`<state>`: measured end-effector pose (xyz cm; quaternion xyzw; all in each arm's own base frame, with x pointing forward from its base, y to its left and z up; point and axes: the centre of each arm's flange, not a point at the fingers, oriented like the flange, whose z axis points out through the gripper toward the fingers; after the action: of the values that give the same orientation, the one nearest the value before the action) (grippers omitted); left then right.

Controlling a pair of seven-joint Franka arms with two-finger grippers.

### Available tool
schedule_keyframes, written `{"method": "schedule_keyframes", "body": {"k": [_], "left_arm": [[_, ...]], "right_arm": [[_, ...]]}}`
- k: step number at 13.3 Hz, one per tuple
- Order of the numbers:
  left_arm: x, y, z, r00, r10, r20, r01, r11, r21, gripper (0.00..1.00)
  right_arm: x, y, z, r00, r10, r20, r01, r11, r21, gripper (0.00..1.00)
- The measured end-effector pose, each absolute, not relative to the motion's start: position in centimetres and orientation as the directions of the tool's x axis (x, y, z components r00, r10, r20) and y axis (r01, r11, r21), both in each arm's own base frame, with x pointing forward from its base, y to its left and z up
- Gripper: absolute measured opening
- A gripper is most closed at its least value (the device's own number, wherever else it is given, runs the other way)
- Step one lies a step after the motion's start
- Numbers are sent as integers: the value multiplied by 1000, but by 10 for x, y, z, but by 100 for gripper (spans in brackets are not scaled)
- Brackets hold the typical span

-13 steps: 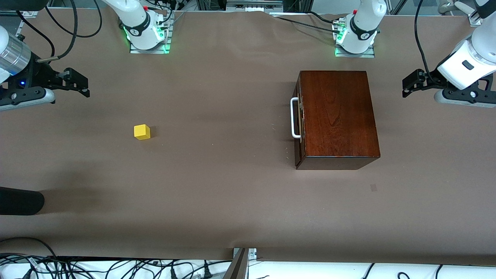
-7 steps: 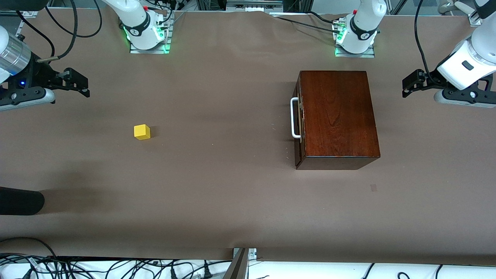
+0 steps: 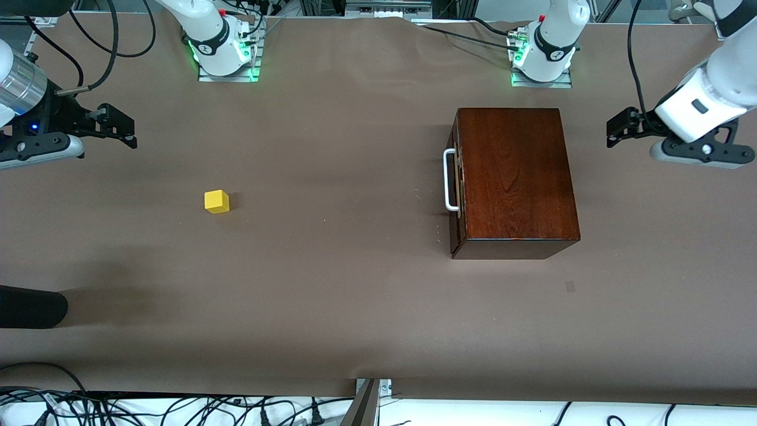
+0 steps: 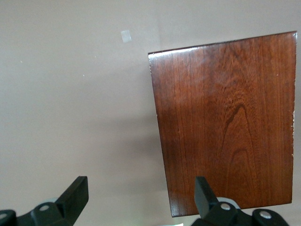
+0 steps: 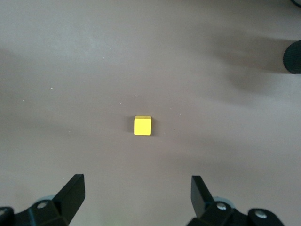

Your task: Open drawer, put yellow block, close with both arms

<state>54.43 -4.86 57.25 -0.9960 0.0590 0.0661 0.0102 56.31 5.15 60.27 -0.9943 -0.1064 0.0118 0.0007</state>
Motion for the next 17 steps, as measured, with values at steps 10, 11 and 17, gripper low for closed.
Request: {"method": "schedule_keyframes", "body": {"k": [10,11,17], "left_arm": [[516,-143,549,924,-233,-304,-249,-968,-13,100],[515,-166,544,929,-227,-294,-243,-970,-21,100],[473,-348,478,965,-134,-223,-162,-981,-110,100]], "right_arm": [[563,51,603,977,211,-23,211,-977,-4,100],[563,51,603,977,211,-23,211,-977,-4,100],[563,51,603,977,211,-23,211,-978,-4,100]]}}
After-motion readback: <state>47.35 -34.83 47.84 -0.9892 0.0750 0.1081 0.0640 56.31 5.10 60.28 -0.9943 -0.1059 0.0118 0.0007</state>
